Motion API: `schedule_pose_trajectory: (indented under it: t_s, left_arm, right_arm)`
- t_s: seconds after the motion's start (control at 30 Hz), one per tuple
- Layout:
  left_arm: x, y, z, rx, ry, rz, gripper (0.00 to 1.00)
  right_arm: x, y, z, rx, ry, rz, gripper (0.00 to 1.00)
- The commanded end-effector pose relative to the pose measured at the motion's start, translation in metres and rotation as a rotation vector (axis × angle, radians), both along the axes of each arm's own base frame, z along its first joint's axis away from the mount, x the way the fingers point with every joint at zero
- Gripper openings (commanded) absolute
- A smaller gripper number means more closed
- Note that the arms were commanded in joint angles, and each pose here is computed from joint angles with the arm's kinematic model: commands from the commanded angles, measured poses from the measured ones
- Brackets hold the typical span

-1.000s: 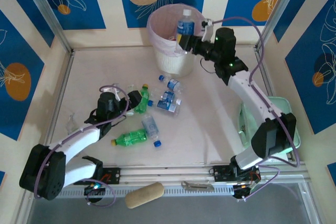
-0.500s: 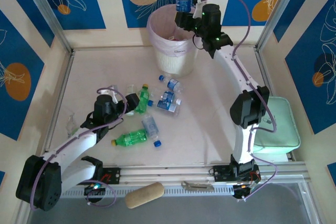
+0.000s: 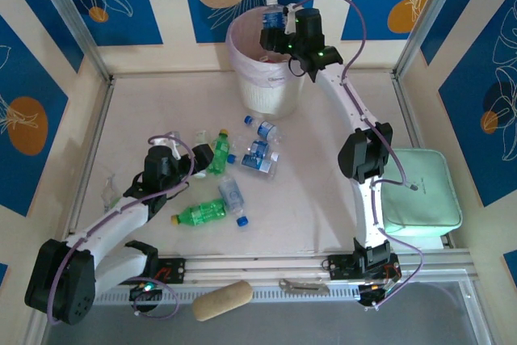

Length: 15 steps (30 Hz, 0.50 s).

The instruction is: Put the plastic bottles in the bin

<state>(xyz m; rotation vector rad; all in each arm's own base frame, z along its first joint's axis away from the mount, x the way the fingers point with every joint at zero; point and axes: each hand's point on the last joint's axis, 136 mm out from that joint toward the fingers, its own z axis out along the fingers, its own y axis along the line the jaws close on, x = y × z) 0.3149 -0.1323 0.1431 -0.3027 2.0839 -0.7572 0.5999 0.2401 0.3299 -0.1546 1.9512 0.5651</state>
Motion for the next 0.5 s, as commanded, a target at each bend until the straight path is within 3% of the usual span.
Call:
schedule_pose_trajectory:
  t_s: [0.0,0.27,0.47]
  left_arm:
    - [-0.002,0.005,-0.006,0.016,0.01,0.003,1.0]
    - [0.002,0.001,-0.003,0.005,0.012,-0.007,1.0]
    - [-0.002,-0.001,-0.004,0.011,0.033,-0.027,1.0]
  right_arm:
    - [-0.004,0.003,0.017,-0.002,-0.031,0.022,0.8]
    - [-0.014,0.002,0.044,-0.004,-0.059,0.024,0.95]
    - [-0.05,0.015,0.075,0.021,-0.093,0.095,0.99]
